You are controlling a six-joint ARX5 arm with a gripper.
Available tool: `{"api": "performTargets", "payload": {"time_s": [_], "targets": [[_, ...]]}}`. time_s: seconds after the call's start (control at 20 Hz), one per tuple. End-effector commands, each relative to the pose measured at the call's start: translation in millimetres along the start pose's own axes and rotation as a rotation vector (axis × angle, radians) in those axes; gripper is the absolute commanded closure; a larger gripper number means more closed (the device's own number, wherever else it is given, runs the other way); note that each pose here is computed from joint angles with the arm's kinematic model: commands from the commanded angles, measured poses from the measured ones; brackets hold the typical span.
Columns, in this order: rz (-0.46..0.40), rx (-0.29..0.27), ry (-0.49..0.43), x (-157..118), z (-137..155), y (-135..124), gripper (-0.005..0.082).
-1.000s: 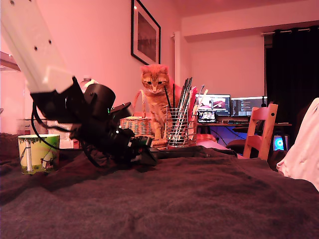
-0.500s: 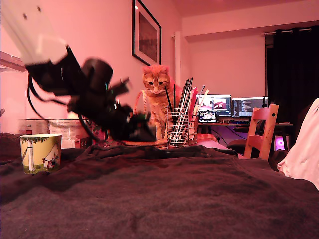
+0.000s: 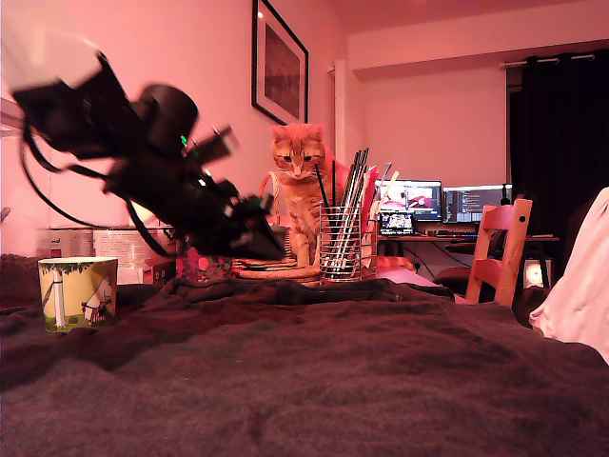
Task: Pick up the coffee capsules on the table and drop them inside the coffee cup
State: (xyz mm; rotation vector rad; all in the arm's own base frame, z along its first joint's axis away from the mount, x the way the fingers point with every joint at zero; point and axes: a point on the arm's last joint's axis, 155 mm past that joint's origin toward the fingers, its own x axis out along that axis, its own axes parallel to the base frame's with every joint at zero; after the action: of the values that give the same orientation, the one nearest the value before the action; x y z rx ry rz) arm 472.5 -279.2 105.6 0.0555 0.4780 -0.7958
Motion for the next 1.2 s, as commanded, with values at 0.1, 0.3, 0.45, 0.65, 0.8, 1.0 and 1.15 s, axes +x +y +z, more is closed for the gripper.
{"api": "performTargets", "payload": {"time_s": [0.1, 0.3, 0.45, 0.65, 0.8, 1.0, 1.15], "targets": [[0.024, 0.009, -0.030, -24, 8, 1, 0.0680], [0.062, 0.004, -0.055, -47, 14, 10, 0.0680], [0.099, -0.011, -0.059, -64, 9, 23, 0.0680], [0.163, -0.037, -0.079, -90, 7, 45, 0.0680], [0.214, -0.057, -0.086, -108, 3, 64, 0.0680], [0.274, -0.088, -0.087, -129, -7, 86, 0.0680], [0.319, -0.113, -0.086, -142, -12, 105, 0.0680]]}}
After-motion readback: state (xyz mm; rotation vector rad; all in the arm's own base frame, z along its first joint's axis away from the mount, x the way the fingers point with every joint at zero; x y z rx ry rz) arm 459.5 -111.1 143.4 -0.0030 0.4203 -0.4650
